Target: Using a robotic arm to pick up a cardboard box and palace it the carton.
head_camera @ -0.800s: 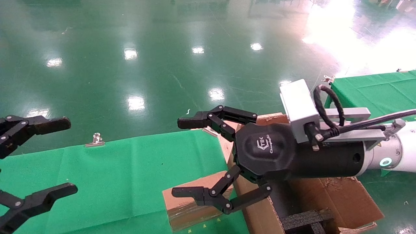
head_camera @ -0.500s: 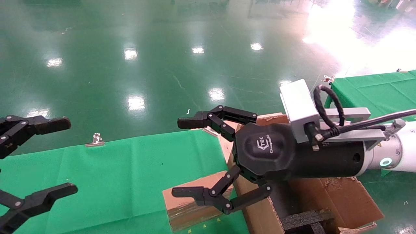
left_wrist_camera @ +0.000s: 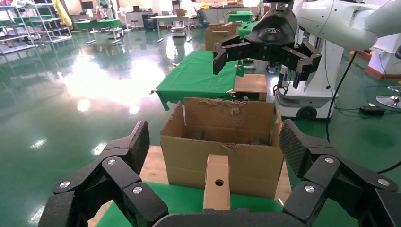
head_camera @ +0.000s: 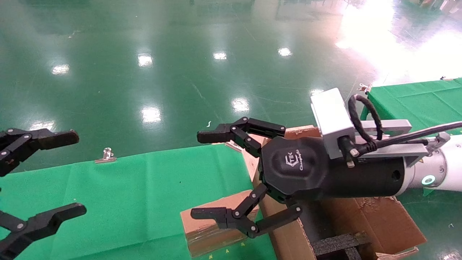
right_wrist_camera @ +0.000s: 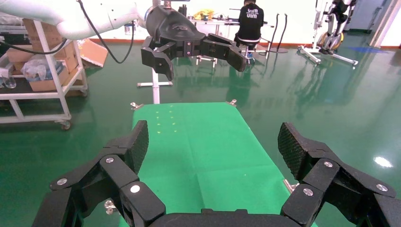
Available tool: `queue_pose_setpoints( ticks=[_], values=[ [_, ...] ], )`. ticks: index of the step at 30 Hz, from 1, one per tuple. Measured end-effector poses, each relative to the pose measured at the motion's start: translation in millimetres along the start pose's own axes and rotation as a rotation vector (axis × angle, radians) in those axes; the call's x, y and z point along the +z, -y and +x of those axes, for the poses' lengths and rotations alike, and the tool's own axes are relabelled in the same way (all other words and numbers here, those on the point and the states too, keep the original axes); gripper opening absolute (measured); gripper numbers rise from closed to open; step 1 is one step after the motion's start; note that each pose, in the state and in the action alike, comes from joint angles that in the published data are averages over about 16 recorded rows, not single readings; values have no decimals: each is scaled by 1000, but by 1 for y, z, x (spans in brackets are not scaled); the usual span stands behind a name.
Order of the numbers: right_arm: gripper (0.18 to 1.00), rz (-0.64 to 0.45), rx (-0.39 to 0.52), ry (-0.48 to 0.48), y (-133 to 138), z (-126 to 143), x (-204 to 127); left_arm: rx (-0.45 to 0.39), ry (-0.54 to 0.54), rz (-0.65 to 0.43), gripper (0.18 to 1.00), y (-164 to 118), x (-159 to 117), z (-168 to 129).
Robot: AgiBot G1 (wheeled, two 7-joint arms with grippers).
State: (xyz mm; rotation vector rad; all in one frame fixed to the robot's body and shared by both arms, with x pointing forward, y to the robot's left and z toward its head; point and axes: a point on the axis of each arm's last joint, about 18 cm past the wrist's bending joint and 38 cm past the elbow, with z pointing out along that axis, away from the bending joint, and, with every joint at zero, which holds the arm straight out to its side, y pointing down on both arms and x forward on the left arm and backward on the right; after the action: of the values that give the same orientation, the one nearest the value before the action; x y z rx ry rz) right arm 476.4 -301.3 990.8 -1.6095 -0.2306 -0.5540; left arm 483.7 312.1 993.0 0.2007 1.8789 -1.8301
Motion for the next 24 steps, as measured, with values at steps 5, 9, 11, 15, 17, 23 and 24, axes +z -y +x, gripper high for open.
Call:
queue_pose_setpoints(
  ticks=[5,9,11,15,17,23,24],
  values=[
    [1001,-62,-17,16,-7,2,6,0,0,0,977,0,0,0],
    [1001,-153,-46,41,-17,5,14,0,0,0,950,0,0,0],
    [1001,-209,-62,57,-23,8,20,0,0,0,930,0,0,0],
    [1001,-333,-98,86,-38,16,30,0,0,0,877,0,0,0],
    [1001,-394,-117,100,-45,21,35,0,0,0,845,0,0,0],
    [1001,-556,-167,134,-64,37,50,0,0,0,723,0,0,0],
    [1001,-580,-175,138,-67,39,53,0,0,0,697,0,0,0]
  ],
)
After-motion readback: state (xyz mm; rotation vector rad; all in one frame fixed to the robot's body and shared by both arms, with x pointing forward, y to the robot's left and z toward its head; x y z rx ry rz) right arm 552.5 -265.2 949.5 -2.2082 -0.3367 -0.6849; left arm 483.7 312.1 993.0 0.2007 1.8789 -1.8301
